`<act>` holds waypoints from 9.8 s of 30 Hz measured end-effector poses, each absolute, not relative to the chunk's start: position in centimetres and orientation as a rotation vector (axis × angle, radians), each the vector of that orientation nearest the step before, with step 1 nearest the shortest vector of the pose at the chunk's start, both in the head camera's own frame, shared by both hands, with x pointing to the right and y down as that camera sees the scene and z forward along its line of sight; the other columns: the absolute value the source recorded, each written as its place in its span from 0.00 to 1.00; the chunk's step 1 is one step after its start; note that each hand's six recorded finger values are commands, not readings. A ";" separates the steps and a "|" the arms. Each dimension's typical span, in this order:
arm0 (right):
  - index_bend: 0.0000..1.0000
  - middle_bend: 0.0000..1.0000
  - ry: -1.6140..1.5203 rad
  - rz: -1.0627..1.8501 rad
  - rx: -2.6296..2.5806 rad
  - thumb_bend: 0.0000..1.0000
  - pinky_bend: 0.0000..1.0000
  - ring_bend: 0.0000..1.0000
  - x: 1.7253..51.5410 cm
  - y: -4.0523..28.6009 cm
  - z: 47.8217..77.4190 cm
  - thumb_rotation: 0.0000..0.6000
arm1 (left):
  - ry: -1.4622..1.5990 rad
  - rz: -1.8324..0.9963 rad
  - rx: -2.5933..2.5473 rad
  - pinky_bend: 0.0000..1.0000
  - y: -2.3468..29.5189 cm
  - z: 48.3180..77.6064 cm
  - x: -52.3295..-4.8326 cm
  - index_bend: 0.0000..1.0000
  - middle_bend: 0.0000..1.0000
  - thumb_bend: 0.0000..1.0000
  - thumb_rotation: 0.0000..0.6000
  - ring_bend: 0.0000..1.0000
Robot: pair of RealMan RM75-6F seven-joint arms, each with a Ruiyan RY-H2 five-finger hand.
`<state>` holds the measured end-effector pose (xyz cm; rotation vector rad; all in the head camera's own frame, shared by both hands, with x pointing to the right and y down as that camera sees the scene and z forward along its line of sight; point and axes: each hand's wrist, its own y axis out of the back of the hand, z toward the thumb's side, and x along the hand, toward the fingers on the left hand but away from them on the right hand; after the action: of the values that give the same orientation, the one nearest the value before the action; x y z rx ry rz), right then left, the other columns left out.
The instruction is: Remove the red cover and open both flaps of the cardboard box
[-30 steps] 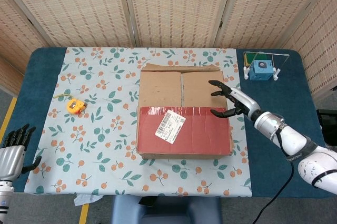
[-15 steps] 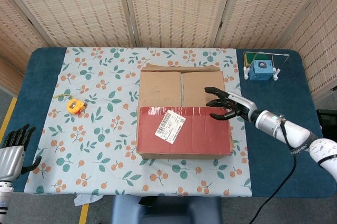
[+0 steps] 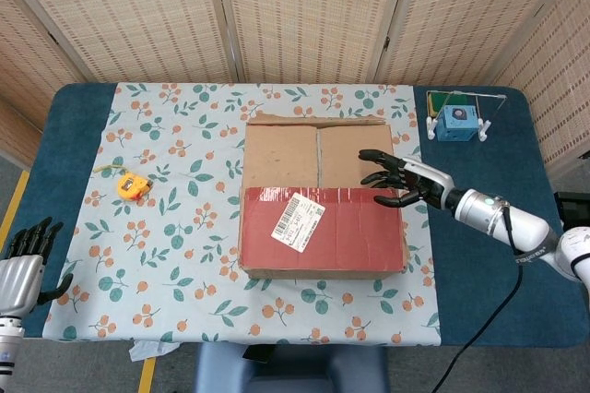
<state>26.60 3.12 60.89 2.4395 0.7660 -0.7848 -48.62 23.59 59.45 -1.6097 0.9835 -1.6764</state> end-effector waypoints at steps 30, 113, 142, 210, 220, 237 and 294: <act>0.03 0.00 0.695 -0.774 2.670 0.39 0.23 0.18 25.3 7.4 48.6 1.00 | 0.973 -1.679 -1.602 0.00 23.6 59.6 -48.2 0.00 0.00 0.38 1.00 0.00; 0.49 0.00 0.312 -2.310 3.531 0.49 0.00 0.00 12.5 5.8 57.4 0.40 | 1.043 -1.635 -1.663 0.00 23.5 58.5 -48.8 0.00 0.00 0.38 1.00 0.00; 0.49 0.00 0.179 -2.294 3.504 0.49 0.00 0.00 10.9 5.2 61.3 0.39 | 1.088 -1.619 -1.670 0.00 23.3 58.0 -49.3 0.00 0.00 0.38 1.00 0.00; 0.45 0.00 1.051 -2.618 2.915 0.50 0.00 0.00 35.0 9.7 50.7 0.39 | 0.983 -1.609 -1.651 0.00 23.5 58.8 -47.4 0.00 0.00 0.38 1.00 0.00; 0.35 0.00 1.196 -2.481 3.065 0.50 0.00 0.00 36.0 13.0 53.0 0.49 | 0.966 -1.367 -1.764 0.00 21.7 56.5 -43.6 0.16 0.00 0.42 1.00 0.00; 0.32 0.00 1.301 -2.656 2.903 0.50 0.00 0.00 38.8 17.1 53.0 0.51 | 0.664 -0.997 -1.888 0.00 13.3 55.2 -30.6 0.29 0.01 0.75 1.00 0.00; 0.32 0.00 1.569 -2.255 2.818 0.50 0.00 0.00 45.9 18.9 53.5 0.51 | 0.295 -0.718 -1.991 0.00 5.5 63.3 -3.4 0.54 0.00 0.95 1.00 0.00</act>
<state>45.95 18.85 53.55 2.8175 1.5694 -2.2554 -3.45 5.54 63.32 -1.9914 0.2949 -0.7185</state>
